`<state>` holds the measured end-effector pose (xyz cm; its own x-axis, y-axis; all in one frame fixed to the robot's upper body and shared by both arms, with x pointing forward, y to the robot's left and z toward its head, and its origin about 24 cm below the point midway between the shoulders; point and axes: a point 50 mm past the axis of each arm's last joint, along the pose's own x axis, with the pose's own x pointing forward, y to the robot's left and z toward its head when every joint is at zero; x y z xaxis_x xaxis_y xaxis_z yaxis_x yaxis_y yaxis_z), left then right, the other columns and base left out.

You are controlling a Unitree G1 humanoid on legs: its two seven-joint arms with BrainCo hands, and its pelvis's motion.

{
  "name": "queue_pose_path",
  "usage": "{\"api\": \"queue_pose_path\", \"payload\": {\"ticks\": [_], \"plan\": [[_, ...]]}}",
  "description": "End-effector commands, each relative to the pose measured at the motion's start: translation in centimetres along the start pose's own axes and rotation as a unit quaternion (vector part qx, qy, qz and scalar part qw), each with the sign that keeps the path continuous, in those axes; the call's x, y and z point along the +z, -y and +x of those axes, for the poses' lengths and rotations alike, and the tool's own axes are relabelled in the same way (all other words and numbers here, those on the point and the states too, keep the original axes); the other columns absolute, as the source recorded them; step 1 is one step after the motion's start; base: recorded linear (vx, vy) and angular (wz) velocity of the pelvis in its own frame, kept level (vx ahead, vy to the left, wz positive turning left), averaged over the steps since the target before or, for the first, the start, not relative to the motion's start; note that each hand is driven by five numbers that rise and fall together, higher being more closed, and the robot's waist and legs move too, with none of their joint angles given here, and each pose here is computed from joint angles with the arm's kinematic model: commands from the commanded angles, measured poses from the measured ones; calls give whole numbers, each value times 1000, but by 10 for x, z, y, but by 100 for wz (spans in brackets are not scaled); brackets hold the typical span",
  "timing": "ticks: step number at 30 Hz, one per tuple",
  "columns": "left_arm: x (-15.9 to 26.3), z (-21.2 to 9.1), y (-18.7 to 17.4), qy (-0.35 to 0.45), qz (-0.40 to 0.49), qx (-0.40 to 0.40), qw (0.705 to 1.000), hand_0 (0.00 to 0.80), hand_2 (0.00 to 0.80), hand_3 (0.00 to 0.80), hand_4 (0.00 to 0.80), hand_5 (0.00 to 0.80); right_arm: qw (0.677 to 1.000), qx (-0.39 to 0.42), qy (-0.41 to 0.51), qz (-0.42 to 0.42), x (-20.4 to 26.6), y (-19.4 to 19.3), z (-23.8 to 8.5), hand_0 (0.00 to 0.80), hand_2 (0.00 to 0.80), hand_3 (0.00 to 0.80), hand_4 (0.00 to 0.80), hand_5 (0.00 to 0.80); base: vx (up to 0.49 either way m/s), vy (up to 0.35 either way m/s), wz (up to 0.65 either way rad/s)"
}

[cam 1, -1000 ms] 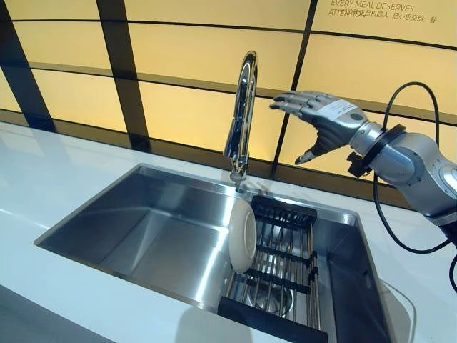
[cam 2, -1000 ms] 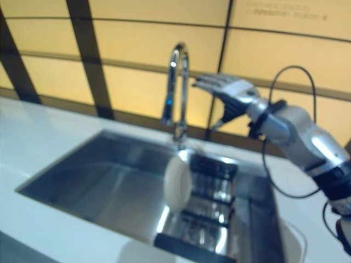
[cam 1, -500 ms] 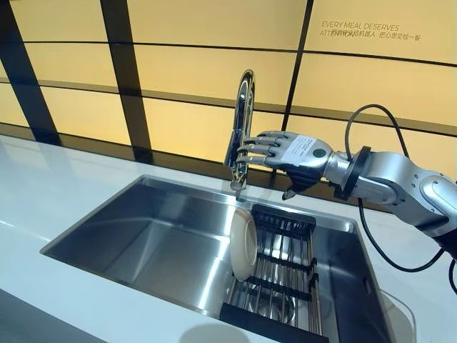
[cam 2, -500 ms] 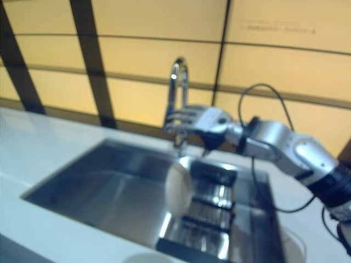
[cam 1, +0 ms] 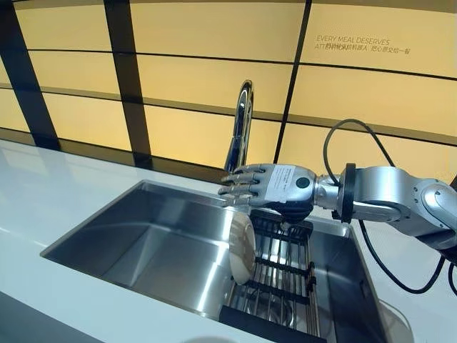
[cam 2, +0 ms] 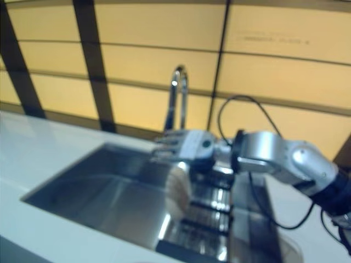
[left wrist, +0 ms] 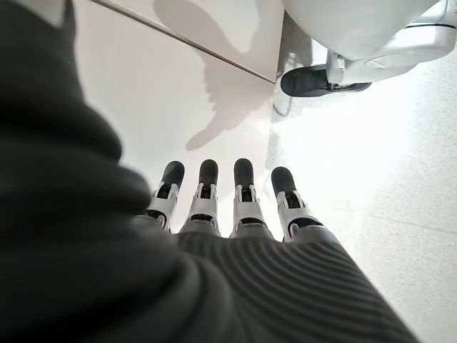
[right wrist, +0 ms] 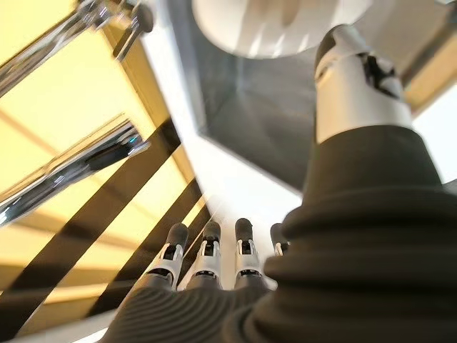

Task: Take plates into dishwasher

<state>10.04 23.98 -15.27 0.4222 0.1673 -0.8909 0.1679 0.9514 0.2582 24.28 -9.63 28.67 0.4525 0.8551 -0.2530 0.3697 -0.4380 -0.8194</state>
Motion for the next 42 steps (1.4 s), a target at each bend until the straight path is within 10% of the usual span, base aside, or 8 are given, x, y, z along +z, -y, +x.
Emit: {"api": "queue_pose_path", "payload": {"ticks": [1, 42], "plan": [[2, 2, -9, -5, 29, 8, 1000, 0, 0, 0, 0, 0, 999, 36, 10, 31, -1, 1, 10, 0, 0, 0, 0, 0, -4, 31, 0], [-7, 1, -5, -28, 38, 5, 999, 0, 0, 0, 0, 0, 994, 98, 26, 35, -7, 13, 43, 0, 0, 0, 0, 0, 0, 0, 0]]}}
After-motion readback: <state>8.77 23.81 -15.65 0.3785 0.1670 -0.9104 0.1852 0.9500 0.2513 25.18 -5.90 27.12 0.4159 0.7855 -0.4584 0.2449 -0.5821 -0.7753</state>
